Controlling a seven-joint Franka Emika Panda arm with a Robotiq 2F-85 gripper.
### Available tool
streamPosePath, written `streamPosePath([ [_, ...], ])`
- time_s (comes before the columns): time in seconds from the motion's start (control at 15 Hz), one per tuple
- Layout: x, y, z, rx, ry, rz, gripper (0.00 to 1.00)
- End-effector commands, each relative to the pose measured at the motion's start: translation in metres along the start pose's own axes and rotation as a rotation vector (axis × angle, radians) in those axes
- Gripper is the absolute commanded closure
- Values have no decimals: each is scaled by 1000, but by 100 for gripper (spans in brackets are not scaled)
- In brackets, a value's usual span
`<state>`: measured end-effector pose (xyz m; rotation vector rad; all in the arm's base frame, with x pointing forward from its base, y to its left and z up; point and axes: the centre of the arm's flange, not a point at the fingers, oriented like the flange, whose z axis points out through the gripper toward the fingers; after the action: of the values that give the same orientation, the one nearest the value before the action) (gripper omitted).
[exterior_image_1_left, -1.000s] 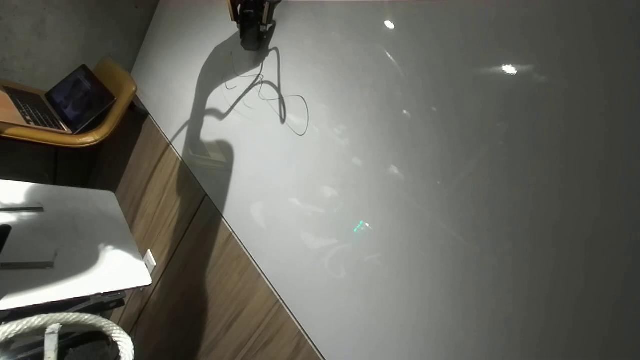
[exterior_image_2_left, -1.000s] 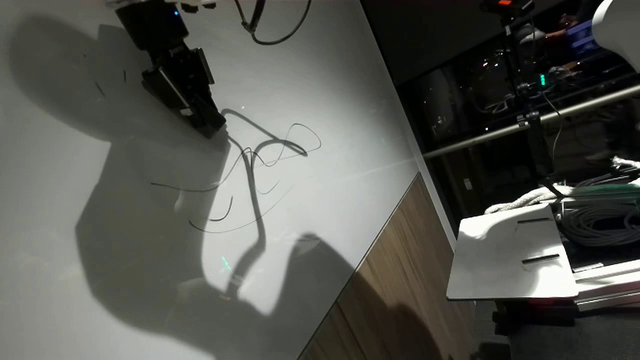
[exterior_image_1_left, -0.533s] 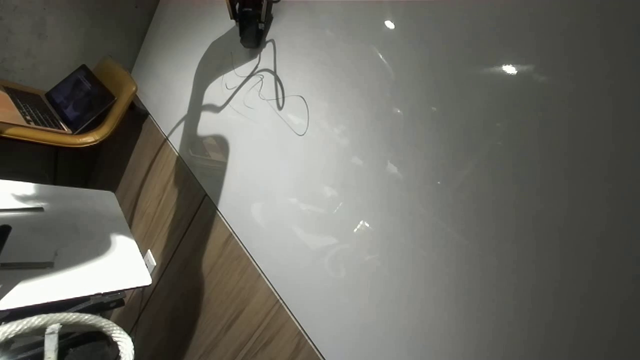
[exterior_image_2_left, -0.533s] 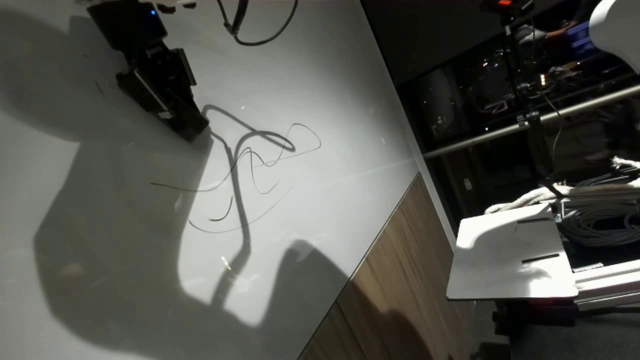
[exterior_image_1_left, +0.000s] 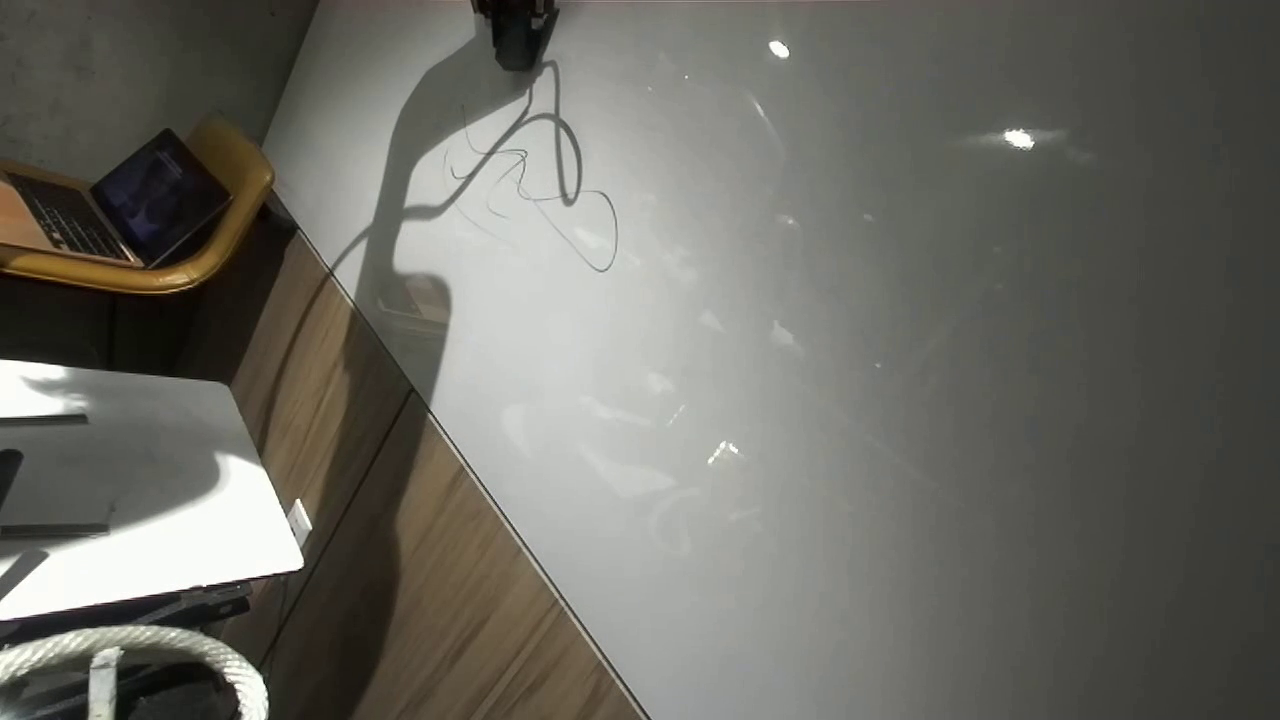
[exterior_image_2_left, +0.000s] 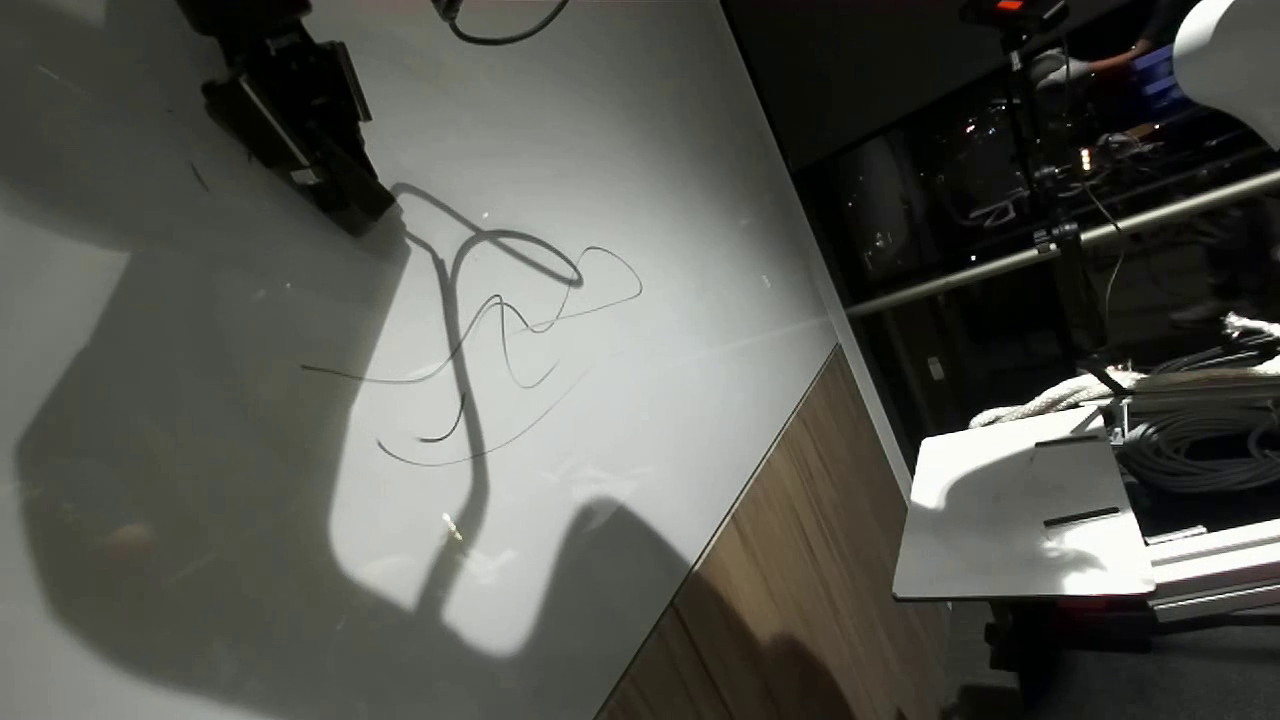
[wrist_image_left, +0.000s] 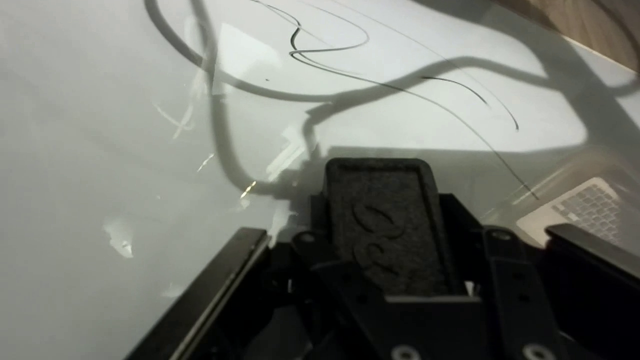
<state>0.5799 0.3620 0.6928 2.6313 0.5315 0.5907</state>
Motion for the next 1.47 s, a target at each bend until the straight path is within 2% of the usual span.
streamPosePath([
  [0.0,55,-3,-34,-7,10,-6,69],
  [0.2,69,-25,-38,-22,18,-19,69],
  [0.67,76,-69,-23,-52,10,-59,69],
  [0.93,77,-69,-18,-69,-4,-59,69],
  [1.2,71,-54,-28,-95,-11,-46,69],
  [1.4,72,-50,-33,-104,7,-34,69],
])
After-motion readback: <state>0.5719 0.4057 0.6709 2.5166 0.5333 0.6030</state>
